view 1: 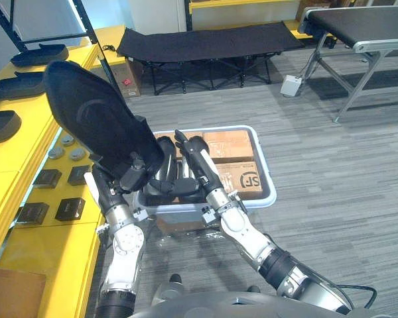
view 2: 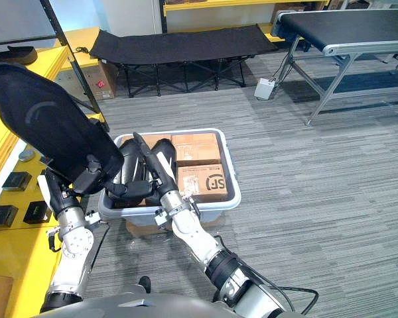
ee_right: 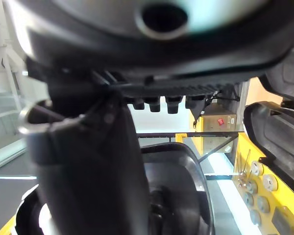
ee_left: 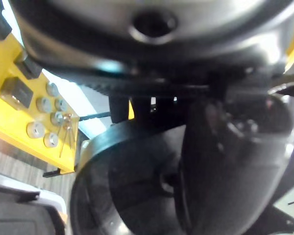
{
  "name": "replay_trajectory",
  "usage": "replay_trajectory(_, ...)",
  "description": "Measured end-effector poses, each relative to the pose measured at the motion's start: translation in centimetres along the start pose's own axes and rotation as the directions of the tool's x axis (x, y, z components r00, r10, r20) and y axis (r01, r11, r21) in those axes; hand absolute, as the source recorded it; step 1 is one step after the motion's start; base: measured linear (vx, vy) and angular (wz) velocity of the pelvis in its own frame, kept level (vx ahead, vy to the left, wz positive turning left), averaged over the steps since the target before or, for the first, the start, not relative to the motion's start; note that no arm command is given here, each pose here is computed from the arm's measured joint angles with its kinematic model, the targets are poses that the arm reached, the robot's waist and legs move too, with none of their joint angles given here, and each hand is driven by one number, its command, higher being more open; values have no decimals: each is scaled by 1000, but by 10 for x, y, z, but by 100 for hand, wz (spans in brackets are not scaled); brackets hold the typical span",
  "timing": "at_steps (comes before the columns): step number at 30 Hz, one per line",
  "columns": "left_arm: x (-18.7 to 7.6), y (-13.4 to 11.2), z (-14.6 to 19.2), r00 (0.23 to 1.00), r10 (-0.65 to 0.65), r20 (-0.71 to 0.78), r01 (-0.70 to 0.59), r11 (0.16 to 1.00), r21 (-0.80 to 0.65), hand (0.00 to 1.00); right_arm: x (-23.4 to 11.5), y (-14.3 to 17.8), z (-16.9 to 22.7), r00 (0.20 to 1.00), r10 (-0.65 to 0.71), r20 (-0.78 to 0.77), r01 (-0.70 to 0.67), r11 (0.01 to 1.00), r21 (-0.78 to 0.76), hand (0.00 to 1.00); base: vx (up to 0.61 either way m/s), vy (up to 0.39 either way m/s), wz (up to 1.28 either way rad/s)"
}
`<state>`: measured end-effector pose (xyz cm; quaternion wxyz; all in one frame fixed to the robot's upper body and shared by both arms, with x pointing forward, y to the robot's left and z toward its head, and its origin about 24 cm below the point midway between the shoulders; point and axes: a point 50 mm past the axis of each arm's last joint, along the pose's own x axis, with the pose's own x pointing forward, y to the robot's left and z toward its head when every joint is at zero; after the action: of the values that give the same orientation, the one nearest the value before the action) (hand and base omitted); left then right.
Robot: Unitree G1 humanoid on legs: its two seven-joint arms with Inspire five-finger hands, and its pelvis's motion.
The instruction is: Walk over and take three plastic housings, then place them on the shelf
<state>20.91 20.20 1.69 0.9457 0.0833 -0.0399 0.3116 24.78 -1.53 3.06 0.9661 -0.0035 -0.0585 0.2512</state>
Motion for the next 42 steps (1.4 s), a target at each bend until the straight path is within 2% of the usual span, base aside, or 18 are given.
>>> replay_trajectory(3,-3,15,-7,999,43,-24,-42,999,30,0,-10,-2,-6,999,2,-39,1,998,58,100,0,0,0)
replay_trajectory(6,-6,30,-10,996,80,-43,-79,997,21,0,-22,-15,-13,997,-14,-81,18,999,46,100,11,2,0)
replay_trajectory(11,-17,61,-5,985,159,-67,-166,977,-135,0,-41,-59,-26,979,-121,-165,132,989,60,100,29,7,0)
replay_trajectory(14,-21,76,-2,980,190,-54,-195,972,-129,0,-43,-77,-24,978,-127,-168,147,982,114,100,10,4,4)
replay_trajectory(22,-24,106,12,965,260,-17,-259,947,-191,0,-43,-71,-26,987,20,-160,7,985,170,100,2,-4,45)
replay_trajectory(27,-39,125,12,950,309,-51,-313,925,-214,0,-41,-63,-31,980,76,-183,-43,983,178,100,50,-8,66)
replay_trajectory(33,-52,128,6,956,276,-94,-290,937,-195,0,-34,-57,-30,980,88,-181,-57,983,172,100,30,11,39)
replay_trajectory(39,-51,94,8,998,12,-64,-30,957,-287,0,-34,-64,-31,977,-41,-211,65,992,108,100,-2,28,113)
replay_trajectory(42,-50,86,13,998,-46,-37,33,954,-298,0,-33,-66,-31,974,-50,-219,60,997,42,100,10,139,41)
